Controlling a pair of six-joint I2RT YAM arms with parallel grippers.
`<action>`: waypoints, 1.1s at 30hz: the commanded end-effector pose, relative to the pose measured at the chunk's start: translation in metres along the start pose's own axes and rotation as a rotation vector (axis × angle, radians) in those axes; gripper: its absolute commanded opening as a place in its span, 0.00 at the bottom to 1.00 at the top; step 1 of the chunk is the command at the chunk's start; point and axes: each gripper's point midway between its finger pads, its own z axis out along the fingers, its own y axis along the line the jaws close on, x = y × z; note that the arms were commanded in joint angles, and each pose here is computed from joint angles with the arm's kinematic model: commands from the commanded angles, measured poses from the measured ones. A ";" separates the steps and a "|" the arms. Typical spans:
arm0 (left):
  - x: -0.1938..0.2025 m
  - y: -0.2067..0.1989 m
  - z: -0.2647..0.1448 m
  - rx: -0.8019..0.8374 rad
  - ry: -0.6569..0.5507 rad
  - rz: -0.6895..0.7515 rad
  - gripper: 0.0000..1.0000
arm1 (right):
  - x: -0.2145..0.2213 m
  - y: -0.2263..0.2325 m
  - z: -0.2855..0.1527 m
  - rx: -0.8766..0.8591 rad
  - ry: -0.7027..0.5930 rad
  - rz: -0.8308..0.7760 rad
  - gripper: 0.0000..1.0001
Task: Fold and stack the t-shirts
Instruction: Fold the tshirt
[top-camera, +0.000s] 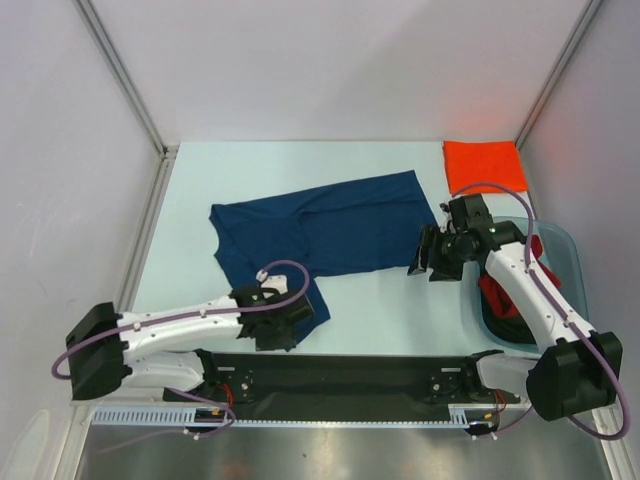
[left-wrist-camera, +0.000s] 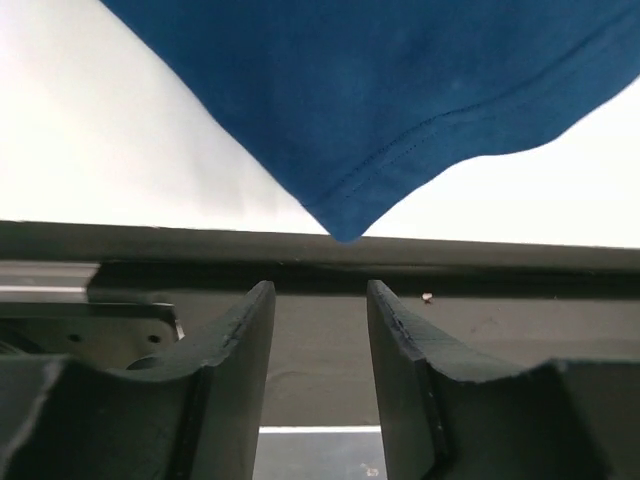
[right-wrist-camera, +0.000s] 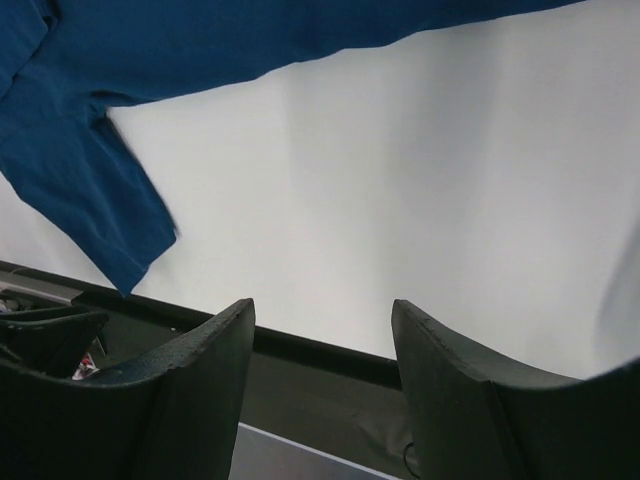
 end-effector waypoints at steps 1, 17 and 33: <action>0.003 -0.012 0.014 -0.030 -0.012 -0.090 0.46 | 0.000 0.005 -0.010 -0.026 -0.036 -0.047 0.63; 0.003 -0.012 0.038 -0.051 -0.046 -0.142 0.47 | 0.018 0.006 -0.028 -0.050 -0.030 -0.064 0.64; -0.013 -0.007 0.035 -0.065 -0.081 -0.094 0.00 | 0.013 0.001 -0.018 -0.028 -0.020 -0.024 0.64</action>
